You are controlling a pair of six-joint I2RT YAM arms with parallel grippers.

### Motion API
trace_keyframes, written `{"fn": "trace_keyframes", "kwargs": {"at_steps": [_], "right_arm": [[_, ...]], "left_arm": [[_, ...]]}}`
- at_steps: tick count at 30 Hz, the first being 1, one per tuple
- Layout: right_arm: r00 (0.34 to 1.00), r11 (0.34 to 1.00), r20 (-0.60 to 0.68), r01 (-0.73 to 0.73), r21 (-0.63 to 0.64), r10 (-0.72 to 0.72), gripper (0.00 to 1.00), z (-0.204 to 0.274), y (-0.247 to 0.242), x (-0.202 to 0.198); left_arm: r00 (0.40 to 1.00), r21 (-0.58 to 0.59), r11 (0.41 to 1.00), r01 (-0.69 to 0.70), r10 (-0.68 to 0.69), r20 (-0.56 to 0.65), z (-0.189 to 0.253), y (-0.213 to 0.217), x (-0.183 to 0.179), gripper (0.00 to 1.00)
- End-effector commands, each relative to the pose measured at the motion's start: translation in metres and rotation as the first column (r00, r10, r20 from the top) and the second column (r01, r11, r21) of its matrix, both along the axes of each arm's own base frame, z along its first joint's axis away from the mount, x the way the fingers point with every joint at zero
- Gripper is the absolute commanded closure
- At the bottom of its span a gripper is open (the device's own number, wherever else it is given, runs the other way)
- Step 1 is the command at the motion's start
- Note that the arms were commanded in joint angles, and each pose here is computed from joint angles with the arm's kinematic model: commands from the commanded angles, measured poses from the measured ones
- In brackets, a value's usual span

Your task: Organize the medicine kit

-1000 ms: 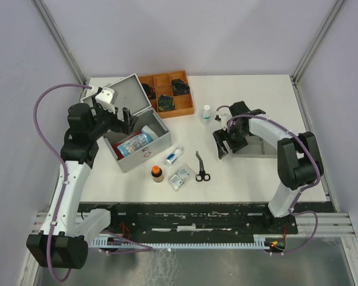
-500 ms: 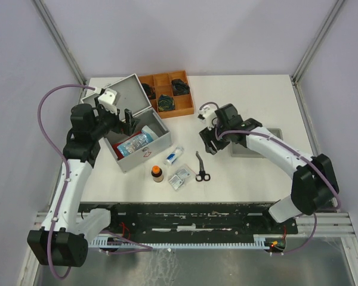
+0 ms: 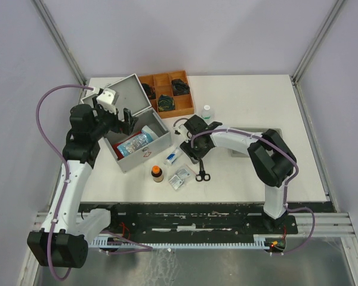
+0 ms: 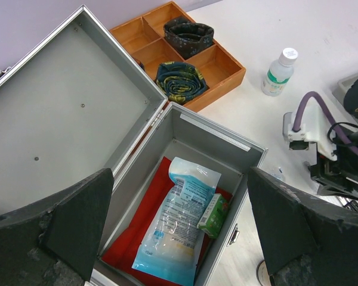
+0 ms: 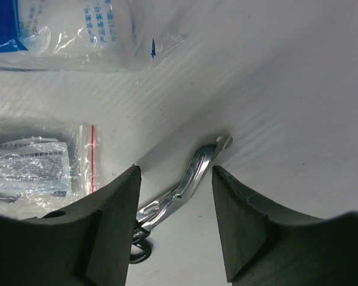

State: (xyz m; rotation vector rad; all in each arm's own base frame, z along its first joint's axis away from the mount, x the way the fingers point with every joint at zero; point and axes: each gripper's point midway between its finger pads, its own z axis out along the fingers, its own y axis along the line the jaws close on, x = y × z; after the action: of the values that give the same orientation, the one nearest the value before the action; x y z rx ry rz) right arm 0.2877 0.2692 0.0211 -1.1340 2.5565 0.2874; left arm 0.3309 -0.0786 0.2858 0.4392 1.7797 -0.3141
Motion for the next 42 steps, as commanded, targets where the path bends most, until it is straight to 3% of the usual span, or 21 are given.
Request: {"fn": "trace_keyframes", "kwargs": {"at_steps": [1,8,17,24,30,34,42], "right_arm": [[0.997,0.999,0.072,0.008,-0.05,-0.004,0.41,0.003,0.006,0.017],[0.998,0.992,0.069,-0.001,-0.123,0.009,0.55,-0.008,-0.01,0.013],[0.997,0.989,0.077,0.041,-0.141,-0.03,0.77,-0.009,-0.027,0.029],[0.992,0.991,0.029,0.121,-0.06,-0.119,0.9,-0.007,-0.039,0.039],[0.974,0.972,-0.037,0.225,0.072,-0.223,0.95,0.0,-0.046,0.048],[0.963,0.95,-0.071,0.267,0.164,-0.258,0.97,0.01,-0.041,0.053],[0.944,0.916,-0.107,0.329,0.228,-0.312,0.98,0.016,-0.05,0.061]], "left_arm": [[0.995,0.0,1.0,-0.004,0.004,0.095,0.029,0.001,0.001,0.01],[0.996,0.0,1.0,0.012,-0.012,0.09,0.026,-0.001,0.001,0.01],[0.979,-0.01,0.981,0.196,-0.195,0.057,0.017,-0.03,-0.016,0.01],[0.947,0.069,0.944,0.321,-0.322,0.008,0.002,-0.072,-0.025,0.02],[0.888,0.121,0.88,0.459,-0.458,-0.037,-0.028,-0.138,-0.039,0.03],[0.85,0.059,0.85,0.524,-0.517,-0.101,-0.054,-0.179,-0.042,0.06],[0.832,-0.144,0.889,0.436,-0.459,-0.312,-0.12,-0.236,-0.043,0.09]]}}
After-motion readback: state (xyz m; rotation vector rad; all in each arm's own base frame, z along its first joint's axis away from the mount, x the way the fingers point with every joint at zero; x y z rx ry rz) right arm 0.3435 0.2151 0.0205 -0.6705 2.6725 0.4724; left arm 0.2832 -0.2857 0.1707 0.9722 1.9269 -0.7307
